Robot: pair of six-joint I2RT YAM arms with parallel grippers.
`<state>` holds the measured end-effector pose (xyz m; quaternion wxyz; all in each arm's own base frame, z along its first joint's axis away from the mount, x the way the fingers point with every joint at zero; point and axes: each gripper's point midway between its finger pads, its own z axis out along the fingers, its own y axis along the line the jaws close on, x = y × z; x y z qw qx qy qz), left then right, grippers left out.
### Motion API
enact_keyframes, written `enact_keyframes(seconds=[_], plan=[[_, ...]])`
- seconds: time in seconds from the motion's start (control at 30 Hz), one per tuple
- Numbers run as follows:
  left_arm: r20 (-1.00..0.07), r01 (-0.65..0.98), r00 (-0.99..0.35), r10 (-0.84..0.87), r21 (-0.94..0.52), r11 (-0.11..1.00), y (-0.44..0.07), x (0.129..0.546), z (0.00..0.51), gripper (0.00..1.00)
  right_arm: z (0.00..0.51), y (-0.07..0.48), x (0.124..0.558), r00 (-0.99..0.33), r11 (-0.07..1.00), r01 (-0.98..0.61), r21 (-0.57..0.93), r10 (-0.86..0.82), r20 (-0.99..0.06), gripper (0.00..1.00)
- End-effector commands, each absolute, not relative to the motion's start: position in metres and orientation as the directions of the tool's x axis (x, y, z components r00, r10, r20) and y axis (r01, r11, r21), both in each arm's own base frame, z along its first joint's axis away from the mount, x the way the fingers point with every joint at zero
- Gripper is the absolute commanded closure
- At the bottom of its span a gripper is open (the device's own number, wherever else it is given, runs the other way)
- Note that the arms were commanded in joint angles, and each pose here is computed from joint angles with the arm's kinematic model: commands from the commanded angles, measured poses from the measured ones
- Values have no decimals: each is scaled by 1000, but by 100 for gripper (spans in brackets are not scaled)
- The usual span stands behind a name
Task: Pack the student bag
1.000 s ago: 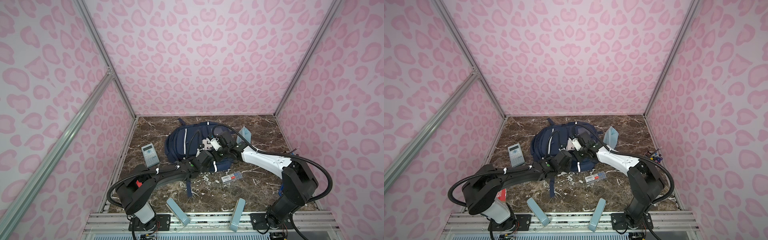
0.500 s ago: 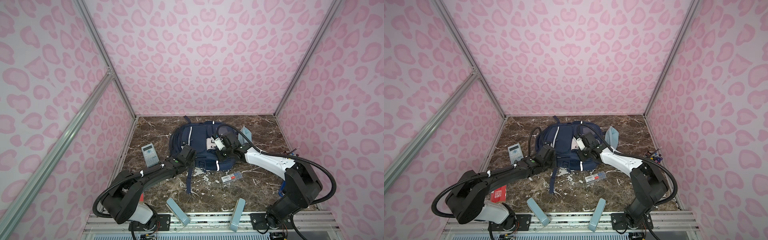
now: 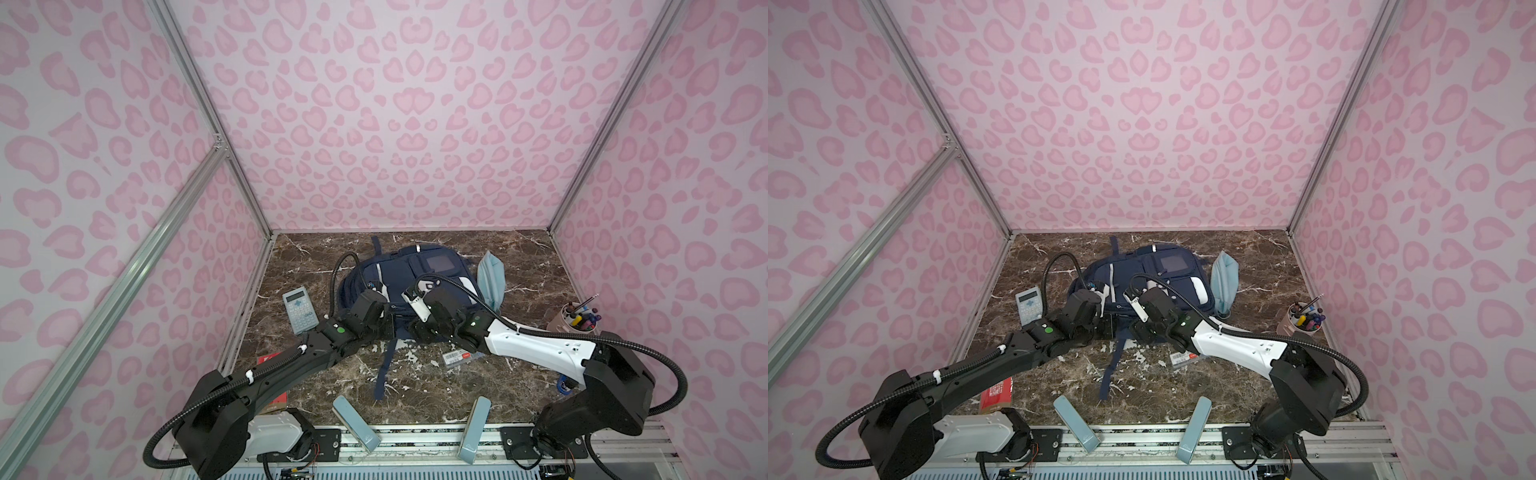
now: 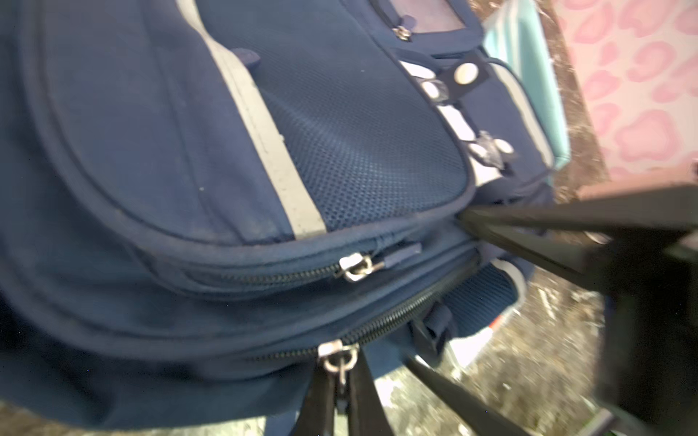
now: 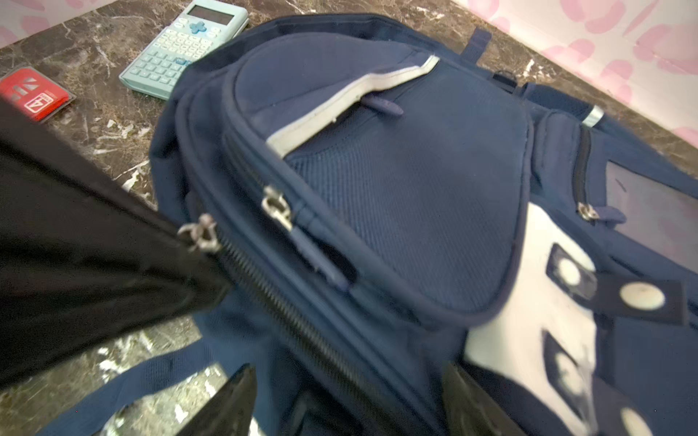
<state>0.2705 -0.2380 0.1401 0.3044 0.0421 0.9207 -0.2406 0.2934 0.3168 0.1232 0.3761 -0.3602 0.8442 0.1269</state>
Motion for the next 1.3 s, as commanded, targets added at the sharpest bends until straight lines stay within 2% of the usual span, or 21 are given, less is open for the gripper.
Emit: enact_keyframes(seconds=[0.0, 0.1, 0.17, 0.27, 0.37, 0.47, 0.67, 0.8, 0.9, 0.93, 1.0, 1.03, 1.1, 1.17, 1.27], plan=[[-583, 248, -806, -105, -493, 834, -247, 264, 159, 97, 135, 328, 312, -382, 719, -687, -108, -484, -788, 27], [-583, 250, -805, -110, -501, 829, -243, 259, 163, 97, 130, 332, 310, -352, 695, -710, -114, -490, -797, 40], [-585, 231, -803, -116, -486, 843, -235, 260, 161, 97, 125, 329, 312, -351, 697, -704, -136, -507, -787, 63], [-575, 182, -806, -141, -468, 865, -216, 269, 151, 97, 119, 323, 308, -352, 681, -714, -164, -550, -757, 85], [-592, 100, -786, -178, -405, 909, -185, 284, 145, 97, 117, 315, 303, -347, 668, -722, -181, -576, -740, 100], [-613, -18, -760, -215, -312, 950, -146, 302, 135, 97, 116, 307, 303, -355, 665, -723, -187, -590, -725, 100], [-634, -172, -702, -325, -292, 941, -85, 334, 139, 97, 114, 281, 319, -406, 693, -707, -143, -562, -720, 100], [-627, -102, -709, -325, -364, 926, -99, 326, 153, 97, 115, 263, 345, -450, 754, -645, -125, -507, -735, 100], [-585, -22, -752, -302, -436, 900, -127, 306, 150, 97, 119, 242, 368, -485, 833, -525, -174, -460, -743, 100], [-573, 16, -767, -289, -467, 884, -142, 298, 149, 97, 121, 238, 373, -497, 851, -501, -160, -434, -751, 95], [-543, 72, -800, -256, -511, 857, -170, 284, 147, 97, 123, 239, 373, -515, 855, -510, -95, -392, -762, 66], [-533, 105, -812, -239, -534, 839, -187, 279, 148, 97, 127, 243, 369, -506, 845, -529, -82, -392, -768, 55], [-526, 159, -826, -203, -563, 811, -214, 270, 151, 97, 138, 251, 352, -459, 815, -572, -96, -415, -786, 41], [-526, 198, -834, -165, -565, 801, -234, 264, 155, 97, 150, 260, 327, -363, 765, -627, -148, -455, -813, 33], [-534, 235, -834, -135, -566, 790, -255, 260, 161, 97, 162, 276, 291, -227, 674, -709, -207, -497, -838, 33]])
